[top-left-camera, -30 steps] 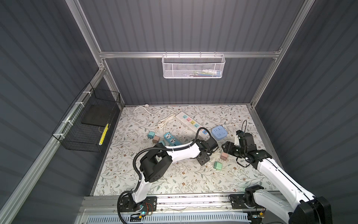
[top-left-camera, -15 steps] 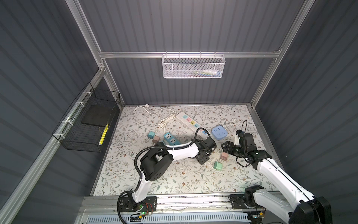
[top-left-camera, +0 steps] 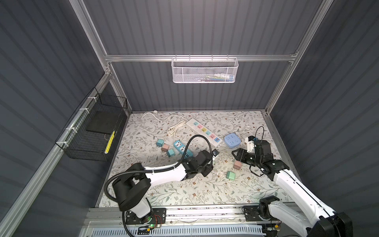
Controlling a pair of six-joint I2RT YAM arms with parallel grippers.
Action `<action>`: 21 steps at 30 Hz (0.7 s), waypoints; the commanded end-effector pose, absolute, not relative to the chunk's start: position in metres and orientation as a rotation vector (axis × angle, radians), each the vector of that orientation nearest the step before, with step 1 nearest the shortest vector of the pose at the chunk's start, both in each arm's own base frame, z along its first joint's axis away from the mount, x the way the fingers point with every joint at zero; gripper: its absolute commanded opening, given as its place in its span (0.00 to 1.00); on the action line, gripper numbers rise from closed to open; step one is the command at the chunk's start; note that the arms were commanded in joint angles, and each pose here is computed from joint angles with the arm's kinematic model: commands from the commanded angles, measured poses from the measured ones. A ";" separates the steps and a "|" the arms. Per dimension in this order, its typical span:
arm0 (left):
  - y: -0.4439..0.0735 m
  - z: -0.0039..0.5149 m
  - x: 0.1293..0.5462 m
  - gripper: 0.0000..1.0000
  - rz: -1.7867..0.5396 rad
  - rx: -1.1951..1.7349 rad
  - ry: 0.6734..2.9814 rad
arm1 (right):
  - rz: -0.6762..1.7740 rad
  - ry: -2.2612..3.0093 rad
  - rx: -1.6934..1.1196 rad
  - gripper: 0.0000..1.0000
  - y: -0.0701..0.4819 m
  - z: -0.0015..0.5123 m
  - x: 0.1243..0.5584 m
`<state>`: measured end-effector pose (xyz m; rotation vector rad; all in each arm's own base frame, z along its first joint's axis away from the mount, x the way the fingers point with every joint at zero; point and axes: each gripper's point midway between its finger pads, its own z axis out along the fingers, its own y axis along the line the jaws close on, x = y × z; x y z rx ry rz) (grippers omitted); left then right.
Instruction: Insert the plug
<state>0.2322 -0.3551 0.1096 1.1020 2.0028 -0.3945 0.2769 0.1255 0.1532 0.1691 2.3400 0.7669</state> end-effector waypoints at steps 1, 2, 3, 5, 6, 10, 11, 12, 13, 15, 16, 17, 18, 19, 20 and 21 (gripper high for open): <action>-0.367 0.159 0.243 0.14 -0.504 0.945 1.773 | 0.938 2.248 0.023 0.52 0.154 0.181 0.273; -0.364 0.161 0.243 0.14 -0.500 0.934 1.770 | 0.951 2.231 -0.010 0.51 0.160 0.186 0.272; -0.363 0.162 0.243 0.14 -0.499 0.927 1.769 | 0.967 2.217 -0.049 0.51 0.167 0.191 0.271; -0.361 0.163 0.241 0.13 -0.504 0.925 1.777 | 1.014 2.195 -0.127 0.53 0.184 0.199 0.267; -0.361 0.163 0.240 0.13 -0.509 0.924 1.781 | 1.036 2.192 -0.169 0.55 0.194 0.203 0.265; -0.358 0.161 0.239 0.12 -0.515 0.919 1.805 | 1.037 2.214 -0.267 0.59 0.221 0.203 0.263; -0.358 0.161 0.238 0.12 -0.516 0.923 1.807 | 1.038 2.219 -0.276 0.59 0.225 0.203 0.263; -0.359 0.162 0.238 0.12 -0.516 0.925 1.809 | 1.045 2.227 -0.283 0.59 0.230 0.202 0.264; -0.358 0.162 0.238 0.12 -0.511 0.929 1.814 | 1.055 2.230 -0.292 0.59 0.234 0.201 0.263; -0.358 0.163 0.240 0.12 -0.502 0.926 1.815 | 1.074 2.234 -0.315 0.58 0.242 0.199 0.261; -0.359 0.163 0.239 0.12 -0.501 0.933 1.814 | 1.082 2.230 -0.320 0.58 0.244 0.200 0.261; -0.360 0.165 0.240 0.12 -0.501 0.936 1.813 | 1.080 2.264 -0.320 0.57 0.247 0.190 0.261; -0.361 0.167 0.240 0.12 -0.506 0.938 1.813 | 1.081 2.272 -0.323 0.56 0.248 0.187 0.261; -0.362 0.168 0.240 0.11 -0.506 0.938 1.814 | 1.078 2.281 -0.323 0.55 0.249 0.185 0.261; -0.363 0.170 0.241 0.11 -0.509 0.935 1.812 | 1.074 2.292 -0.324 0.55 0.249 0.182 0.260; -0.364 0.173 0.241 0.11 -0.515 0.930 1.806 | 1.070 2.304 -0.319 0.55 0.249 0.178 0.260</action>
